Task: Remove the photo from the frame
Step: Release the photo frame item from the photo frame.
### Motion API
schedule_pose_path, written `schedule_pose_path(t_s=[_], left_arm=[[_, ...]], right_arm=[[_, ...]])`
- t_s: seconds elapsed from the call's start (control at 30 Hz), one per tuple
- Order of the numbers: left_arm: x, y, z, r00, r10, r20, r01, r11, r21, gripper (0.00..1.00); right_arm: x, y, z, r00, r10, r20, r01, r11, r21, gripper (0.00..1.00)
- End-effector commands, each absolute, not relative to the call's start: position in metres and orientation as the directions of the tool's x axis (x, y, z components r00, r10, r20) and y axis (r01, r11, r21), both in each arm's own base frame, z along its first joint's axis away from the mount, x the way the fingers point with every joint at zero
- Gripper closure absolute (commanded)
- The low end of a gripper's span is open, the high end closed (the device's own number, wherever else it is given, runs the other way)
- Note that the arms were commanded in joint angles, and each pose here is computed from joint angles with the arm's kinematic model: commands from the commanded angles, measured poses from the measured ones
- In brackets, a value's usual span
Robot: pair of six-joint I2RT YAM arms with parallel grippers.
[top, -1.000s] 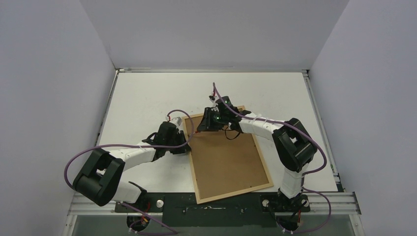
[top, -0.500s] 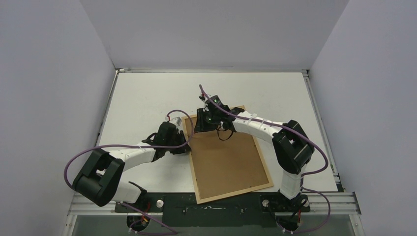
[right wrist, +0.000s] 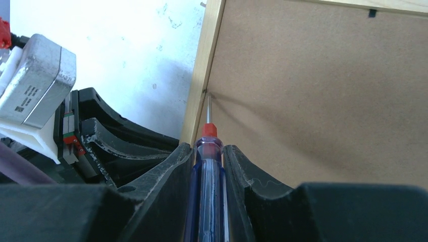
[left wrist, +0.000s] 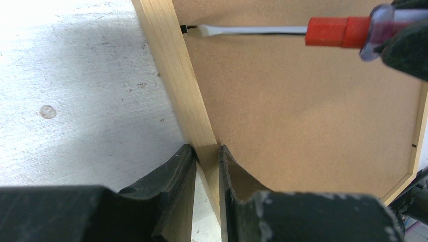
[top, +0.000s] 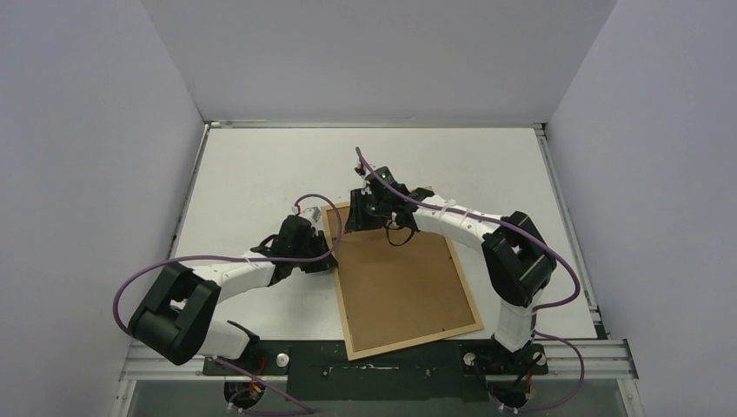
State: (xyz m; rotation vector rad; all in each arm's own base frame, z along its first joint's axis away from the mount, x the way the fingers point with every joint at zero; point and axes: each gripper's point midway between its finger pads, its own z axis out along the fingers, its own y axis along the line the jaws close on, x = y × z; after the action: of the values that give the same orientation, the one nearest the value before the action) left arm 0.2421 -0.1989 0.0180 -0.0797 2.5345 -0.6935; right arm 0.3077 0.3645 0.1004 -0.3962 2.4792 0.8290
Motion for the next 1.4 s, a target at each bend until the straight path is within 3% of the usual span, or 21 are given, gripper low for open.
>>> schedule_pose_path(t_s=[0.0,1.37], left_arm=[[0.215,-0.185,-0.003,-0.915,-0.128,-0.382,0.056,0.898,-0.436,1.0],[0.217,-0.185,-0.002,-0.912,-0.133,-0.389,0.055,0.898,-0.436,1.0]], right_arm=[[0.327,0.366,0.126,-0.806,-0.042,-0.59,-0.413,0.755,0.51,1.0],[0.312,0.379,0.105,-0.866,-0.023,-0.5,-0.377,0.688,0.62,1.0]])
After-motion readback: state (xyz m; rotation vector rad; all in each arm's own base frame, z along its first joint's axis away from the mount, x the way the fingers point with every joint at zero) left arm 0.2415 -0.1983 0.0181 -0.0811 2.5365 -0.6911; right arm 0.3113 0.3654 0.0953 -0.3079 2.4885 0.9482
